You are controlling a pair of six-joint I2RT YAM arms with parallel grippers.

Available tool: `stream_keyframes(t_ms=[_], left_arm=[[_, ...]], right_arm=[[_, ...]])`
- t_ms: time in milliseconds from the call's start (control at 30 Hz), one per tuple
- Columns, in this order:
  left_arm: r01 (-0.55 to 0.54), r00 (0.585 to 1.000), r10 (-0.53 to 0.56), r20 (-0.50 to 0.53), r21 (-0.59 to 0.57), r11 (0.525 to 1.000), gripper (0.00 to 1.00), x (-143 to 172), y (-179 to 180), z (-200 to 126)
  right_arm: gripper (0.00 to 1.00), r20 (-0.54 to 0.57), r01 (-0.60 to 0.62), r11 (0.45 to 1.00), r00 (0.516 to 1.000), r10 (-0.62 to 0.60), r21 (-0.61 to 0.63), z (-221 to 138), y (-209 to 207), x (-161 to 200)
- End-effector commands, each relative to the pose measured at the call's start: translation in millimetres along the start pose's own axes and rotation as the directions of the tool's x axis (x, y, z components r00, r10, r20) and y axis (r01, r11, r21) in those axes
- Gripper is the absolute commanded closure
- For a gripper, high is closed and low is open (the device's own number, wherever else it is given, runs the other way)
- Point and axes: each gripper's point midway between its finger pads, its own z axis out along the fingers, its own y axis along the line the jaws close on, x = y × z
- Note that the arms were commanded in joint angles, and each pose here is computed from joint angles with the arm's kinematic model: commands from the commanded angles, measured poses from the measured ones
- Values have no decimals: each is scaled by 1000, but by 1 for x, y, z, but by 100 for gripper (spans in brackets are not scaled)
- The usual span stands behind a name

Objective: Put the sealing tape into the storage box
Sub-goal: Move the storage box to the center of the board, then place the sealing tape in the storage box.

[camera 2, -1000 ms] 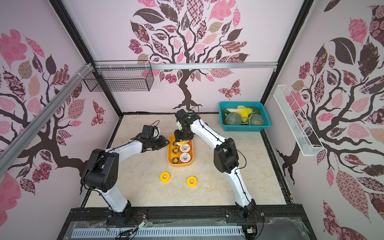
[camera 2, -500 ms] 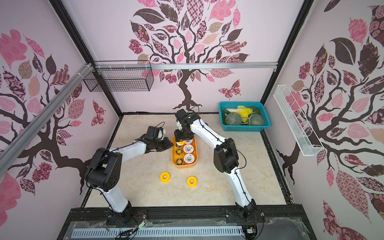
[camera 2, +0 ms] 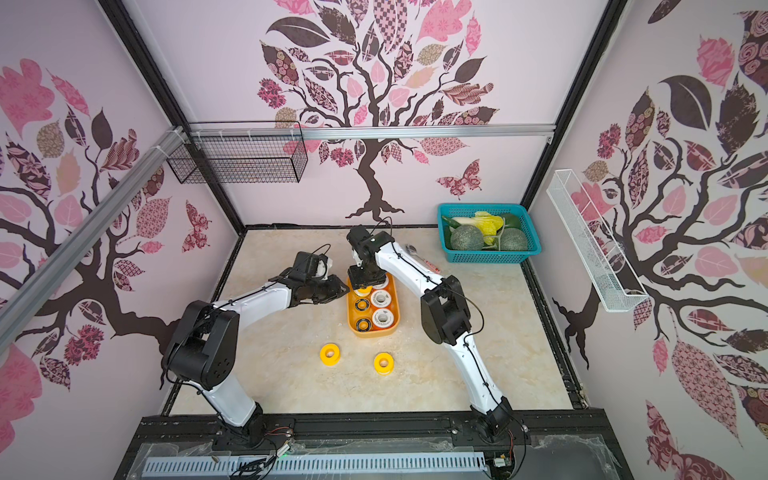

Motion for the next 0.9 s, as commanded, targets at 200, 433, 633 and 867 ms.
stream_keyframes(t_ms=[200, 433, 633, 867], left_arm=[[-8, 1000, 8, 15, 15, 1000, 69, -4, -1, -14], [-6, 1000, 6, 13, 17, 1000, 69, -4, 0, -13], [0, 1000, 0, 16, 16, 1000, 69, -6, 2, -14], [2, 1000, -2, 14, 17, 1000, 69, -6, 2, -15]], right_arm=[[36, 55, 11, 999, 998, -13, 34, 2, 5, -17], [36, 78, 5, 999, 997, -8, 47, 4, 4, -25], [36, 76, 6, 998, 997, -10, 55, 9, 4, -26], [35, 71, 6, 998, 997, -11, 60, 13, 3, -25]])
